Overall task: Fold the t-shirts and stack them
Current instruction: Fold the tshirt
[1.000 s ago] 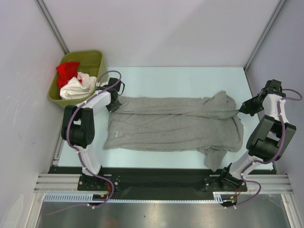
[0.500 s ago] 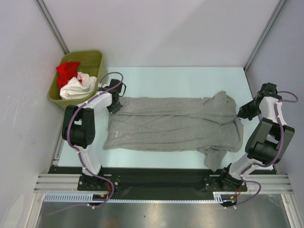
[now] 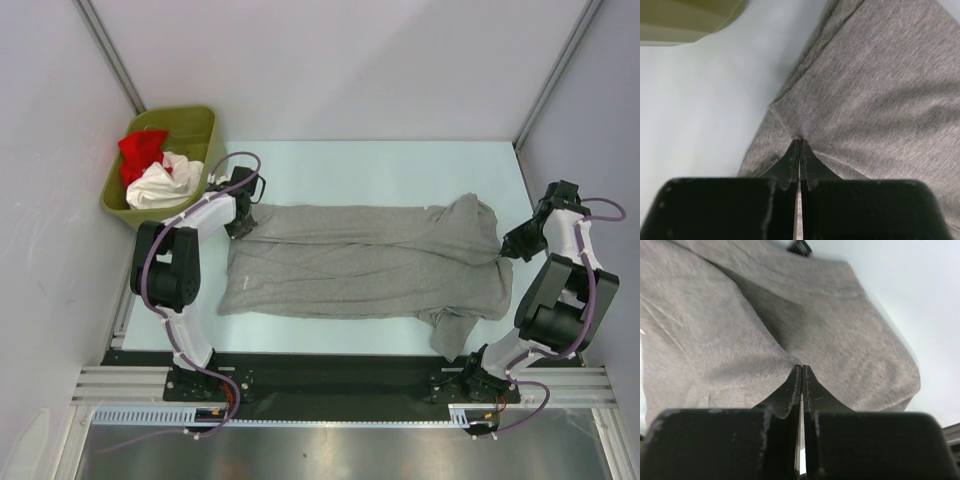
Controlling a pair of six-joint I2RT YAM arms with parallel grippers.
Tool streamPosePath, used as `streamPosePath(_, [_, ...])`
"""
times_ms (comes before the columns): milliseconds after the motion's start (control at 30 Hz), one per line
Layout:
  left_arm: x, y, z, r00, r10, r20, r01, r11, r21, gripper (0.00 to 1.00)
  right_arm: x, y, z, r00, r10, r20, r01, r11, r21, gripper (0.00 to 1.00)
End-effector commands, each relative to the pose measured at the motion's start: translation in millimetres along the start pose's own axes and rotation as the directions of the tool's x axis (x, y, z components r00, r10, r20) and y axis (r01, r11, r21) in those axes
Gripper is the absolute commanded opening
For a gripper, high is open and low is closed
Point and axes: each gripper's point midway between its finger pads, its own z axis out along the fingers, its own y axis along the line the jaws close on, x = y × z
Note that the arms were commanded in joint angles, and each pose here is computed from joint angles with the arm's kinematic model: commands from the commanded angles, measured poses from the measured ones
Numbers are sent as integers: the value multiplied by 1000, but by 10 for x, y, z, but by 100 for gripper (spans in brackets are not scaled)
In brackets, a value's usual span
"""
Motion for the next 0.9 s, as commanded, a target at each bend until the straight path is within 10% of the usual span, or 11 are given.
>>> streamPosePath(0, [-169,52,-148,997,4,72,-4,1000,-4,0,-308,100,-66,997,-30,72,31,1000,-4,0])
streamPosePath(567, [-95,-117,-54,998,50,38,-52,998,39,1,-672,345,50,992,-76,105,79,996,-34,0])
streamPosePath(700, [-36,-115,-87,997,66,27,-67,996,58,24,-589,205,160,995,-79,56,79,997,16,1])
streamPosePath(867, [-233,-38,-375,991,62,117,-72,994,85,36,-568,58,130,993,-85,79,79,994,82,25])
